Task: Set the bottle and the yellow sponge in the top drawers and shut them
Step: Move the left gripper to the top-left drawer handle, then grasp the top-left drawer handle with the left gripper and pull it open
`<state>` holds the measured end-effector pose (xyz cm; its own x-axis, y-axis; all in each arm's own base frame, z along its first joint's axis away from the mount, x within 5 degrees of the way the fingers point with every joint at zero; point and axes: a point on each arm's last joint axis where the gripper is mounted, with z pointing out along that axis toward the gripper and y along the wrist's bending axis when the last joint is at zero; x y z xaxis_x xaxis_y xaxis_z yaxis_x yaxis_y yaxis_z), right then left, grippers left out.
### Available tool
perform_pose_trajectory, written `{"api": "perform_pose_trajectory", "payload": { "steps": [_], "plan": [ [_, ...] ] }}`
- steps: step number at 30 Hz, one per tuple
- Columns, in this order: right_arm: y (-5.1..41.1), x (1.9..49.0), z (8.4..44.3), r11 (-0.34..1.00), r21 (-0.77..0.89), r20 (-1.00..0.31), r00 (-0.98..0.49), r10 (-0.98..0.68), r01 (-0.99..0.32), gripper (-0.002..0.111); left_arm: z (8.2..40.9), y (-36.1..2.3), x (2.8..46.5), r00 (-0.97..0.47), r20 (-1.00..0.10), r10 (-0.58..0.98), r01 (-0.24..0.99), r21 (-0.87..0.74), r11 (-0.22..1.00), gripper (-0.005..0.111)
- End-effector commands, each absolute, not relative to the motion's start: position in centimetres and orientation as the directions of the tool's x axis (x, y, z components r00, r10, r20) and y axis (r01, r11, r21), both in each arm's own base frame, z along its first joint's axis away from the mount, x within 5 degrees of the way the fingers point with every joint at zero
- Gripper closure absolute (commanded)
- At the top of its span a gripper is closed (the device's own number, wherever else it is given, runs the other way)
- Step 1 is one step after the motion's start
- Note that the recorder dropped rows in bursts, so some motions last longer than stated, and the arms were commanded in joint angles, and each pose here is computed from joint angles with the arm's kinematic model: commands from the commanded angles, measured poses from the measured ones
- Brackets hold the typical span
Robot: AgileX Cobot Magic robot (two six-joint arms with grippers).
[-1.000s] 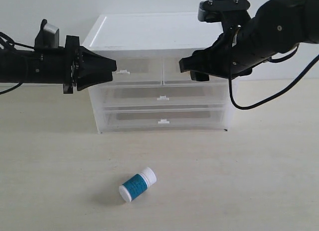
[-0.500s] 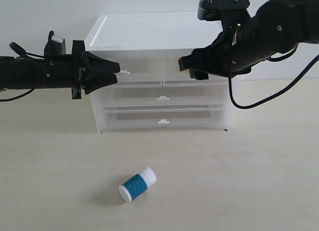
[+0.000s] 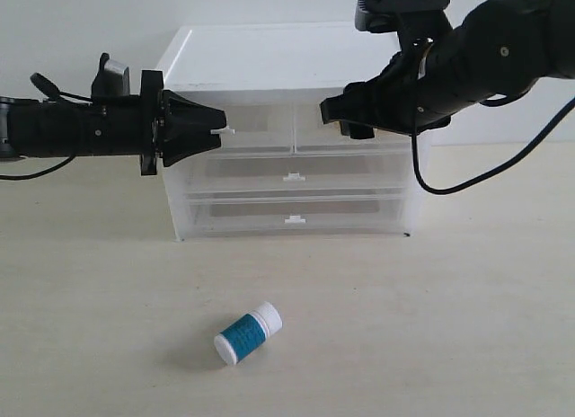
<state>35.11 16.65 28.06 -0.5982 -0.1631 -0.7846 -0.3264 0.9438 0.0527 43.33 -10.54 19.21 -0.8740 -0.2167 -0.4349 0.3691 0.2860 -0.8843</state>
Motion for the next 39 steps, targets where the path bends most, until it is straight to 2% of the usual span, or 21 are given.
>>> {"api": "perform_pose_trajectory", "payload": {
  "steps": [1, 12, 39],
  "plan": [
    [16.4, 35.2, 28.6, 0.943, 0.034, -0.798, -0.578, -0.173, -0.330, 0.049, 19.8, -11.0, 43.8, -0.859, -0.445, -0.252, 0.375, -0.883, 0.282, 0.066],
    [16.9, 36.5, 26.4, 0.943, 0.052, -0.795, -0.585, -0.159, -0.327, 0.049, 19.7, -11.0, 43.7, -0.860, -0.447, -0.244, 0.377, -0.881, 0.287, 0.066],
    [17.2, 37.0, 27.2, 0.937, 0.062, -0.857, -0.499, -0.126, -0.342, 0.049, 19.8, -11.0, 43.7, -0.861, -0.446, -0.243, 0.378, -0.883, 0.279, 0.067]
  ]
}}
